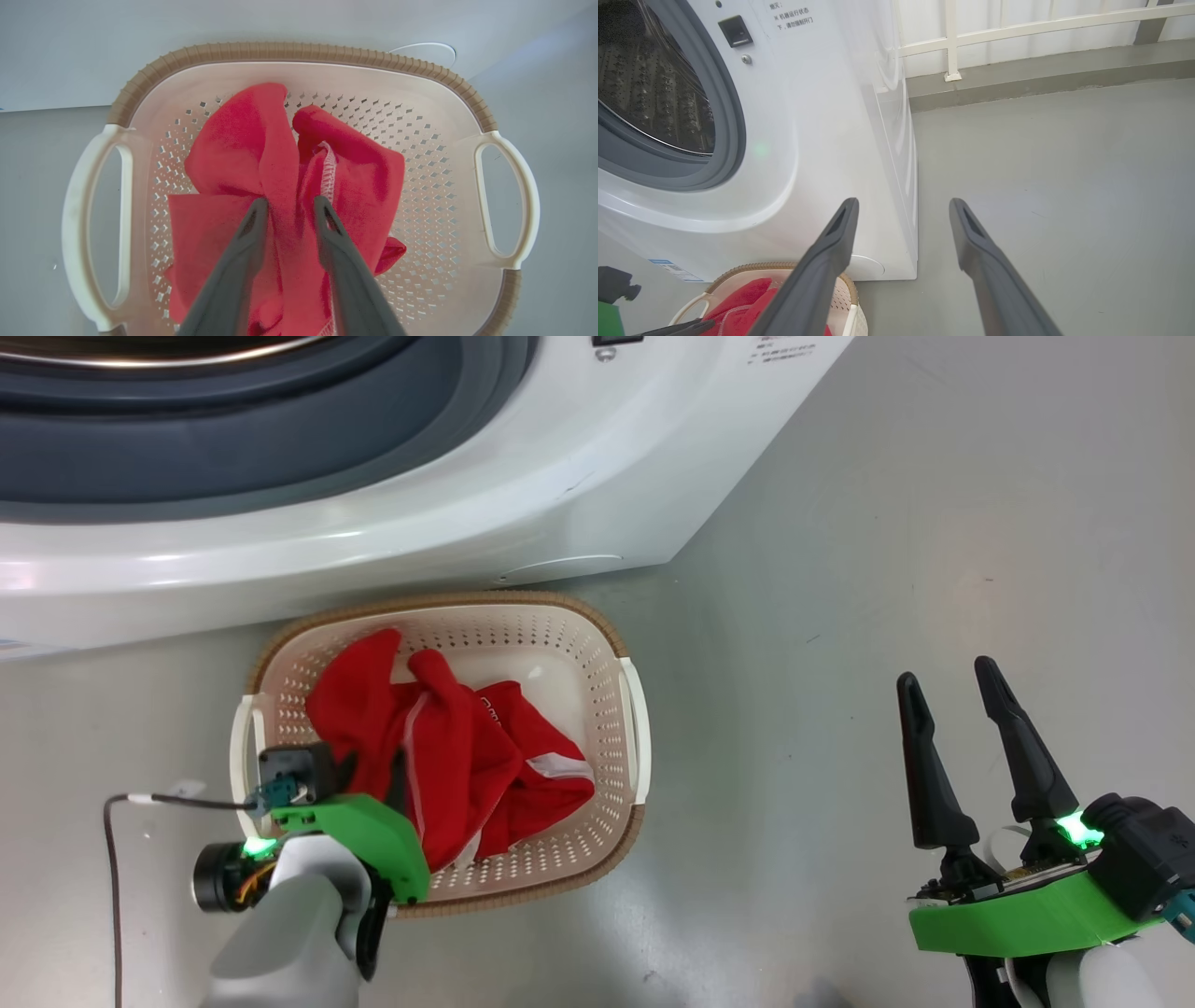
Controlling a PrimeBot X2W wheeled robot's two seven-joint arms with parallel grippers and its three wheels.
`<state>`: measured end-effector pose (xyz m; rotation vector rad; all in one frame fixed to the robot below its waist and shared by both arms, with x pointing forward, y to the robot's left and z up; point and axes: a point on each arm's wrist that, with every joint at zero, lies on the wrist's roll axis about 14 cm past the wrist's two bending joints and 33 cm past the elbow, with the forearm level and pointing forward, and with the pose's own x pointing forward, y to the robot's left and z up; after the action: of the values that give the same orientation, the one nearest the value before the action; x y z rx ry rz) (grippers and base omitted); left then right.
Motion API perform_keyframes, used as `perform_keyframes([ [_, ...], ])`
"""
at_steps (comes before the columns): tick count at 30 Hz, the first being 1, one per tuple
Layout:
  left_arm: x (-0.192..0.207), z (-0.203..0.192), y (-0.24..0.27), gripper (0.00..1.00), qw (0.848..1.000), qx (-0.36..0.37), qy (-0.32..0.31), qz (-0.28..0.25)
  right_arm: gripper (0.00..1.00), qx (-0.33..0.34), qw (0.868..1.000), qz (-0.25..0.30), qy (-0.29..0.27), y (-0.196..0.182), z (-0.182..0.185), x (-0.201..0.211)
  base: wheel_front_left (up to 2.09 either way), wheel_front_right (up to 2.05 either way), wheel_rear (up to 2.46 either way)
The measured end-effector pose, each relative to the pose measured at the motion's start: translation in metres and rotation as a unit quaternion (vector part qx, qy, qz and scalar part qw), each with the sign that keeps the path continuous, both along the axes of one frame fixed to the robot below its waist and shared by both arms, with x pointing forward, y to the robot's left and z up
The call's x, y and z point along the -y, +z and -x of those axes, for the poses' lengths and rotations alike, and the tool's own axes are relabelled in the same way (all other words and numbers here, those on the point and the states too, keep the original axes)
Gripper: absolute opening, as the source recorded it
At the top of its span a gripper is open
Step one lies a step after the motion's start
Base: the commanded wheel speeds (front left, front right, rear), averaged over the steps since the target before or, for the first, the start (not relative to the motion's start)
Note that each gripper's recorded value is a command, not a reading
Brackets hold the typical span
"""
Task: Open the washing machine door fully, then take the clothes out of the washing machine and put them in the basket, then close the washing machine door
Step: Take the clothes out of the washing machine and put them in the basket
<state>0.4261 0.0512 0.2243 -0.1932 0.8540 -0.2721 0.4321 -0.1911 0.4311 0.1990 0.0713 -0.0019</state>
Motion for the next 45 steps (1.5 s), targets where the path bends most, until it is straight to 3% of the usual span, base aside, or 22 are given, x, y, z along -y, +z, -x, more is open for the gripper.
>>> perform_keyframes([
  [14, 0.01, -0.049, 0.043, 1.0, 0.995, 0.077, 0.043, 0.042, 1.0, 0.004, 1.0, -0.006, 0.008, 0.001, -0.003, -0.006, 0.0, 0.0, 0.0],
  [23, 0.004, -0.082, 0.096, 1.0, 0.978, 0.176, 0.085, 0.074, 1.0, 0.009, 1.0, -0.009, 0.013, 0.003, -0.005, -0.01, 0.0, 0.0, 0.0],
  [37, -0.043, -0.059, 0.167, 1.0, 0.942, 0.297, 0.144, 0.05, 1.0, 0.027, 0.999, -0.012, 0.027, 0.016, -0.008, -0.02, 0.0, 0.0, 0.0],
  [45, -0.054, -0.027, 0.184, 1.0, 0.937, 0.31, 0.155, 0.04, 1.0, 0.037, 0.999, -0.01, 0.032, 0.027, 0.0, -0.023, 0.0, 0.0, 0.0],
])
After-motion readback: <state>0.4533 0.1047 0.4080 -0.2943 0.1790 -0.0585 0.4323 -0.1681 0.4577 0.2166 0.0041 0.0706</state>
